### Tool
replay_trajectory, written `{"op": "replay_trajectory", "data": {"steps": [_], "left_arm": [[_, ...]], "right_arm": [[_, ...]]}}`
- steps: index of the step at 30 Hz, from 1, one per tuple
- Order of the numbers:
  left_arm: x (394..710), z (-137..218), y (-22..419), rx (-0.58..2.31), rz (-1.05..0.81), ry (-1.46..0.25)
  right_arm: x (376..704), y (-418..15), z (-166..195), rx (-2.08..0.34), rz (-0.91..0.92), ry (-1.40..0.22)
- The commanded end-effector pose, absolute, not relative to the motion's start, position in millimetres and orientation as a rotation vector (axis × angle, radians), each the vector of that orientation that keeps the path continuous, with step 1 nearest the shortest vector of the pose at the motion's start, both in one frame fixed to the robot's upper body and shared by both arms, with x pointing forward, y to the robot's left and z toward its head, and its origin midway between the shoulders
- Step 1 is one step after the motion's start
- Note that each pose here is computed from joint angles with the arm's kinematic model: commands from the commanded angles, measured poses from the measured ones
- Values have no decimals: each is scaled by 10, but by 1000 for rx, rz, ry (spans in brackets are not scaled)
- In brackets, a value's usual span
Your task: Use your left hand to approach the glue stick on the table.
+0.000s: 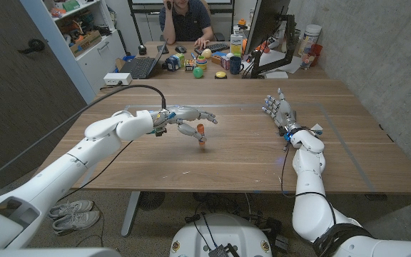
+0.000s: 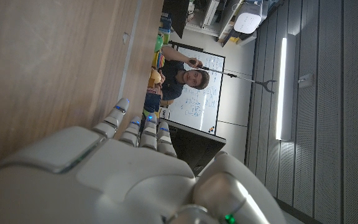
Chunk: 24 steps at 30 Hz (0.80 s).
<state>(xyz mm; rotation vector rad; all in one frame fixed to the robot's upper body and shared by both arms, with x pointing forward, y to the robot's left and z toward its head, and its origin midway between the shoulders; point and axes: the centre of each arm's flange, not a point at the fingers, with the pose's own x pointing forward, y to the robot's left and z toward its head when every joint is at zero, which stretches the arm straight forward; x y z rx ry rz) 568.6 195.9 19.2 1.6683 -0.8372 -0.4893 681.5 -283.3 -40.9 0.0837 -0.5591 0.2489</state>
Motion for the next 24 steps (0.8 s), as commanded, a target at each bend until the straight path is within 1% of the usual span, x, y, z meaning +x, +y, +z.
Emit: {"op": "replay_trajectory", "data": {"steps": [1,24], "left_arm": [[5705,201,1930,1668,-499,-827],[5713,214,1804,1681,-499,-815]], "right_arm": [[6835,-2854,-415,86,251,-555],[6887,-2952,-417,87,261,-551]]}}
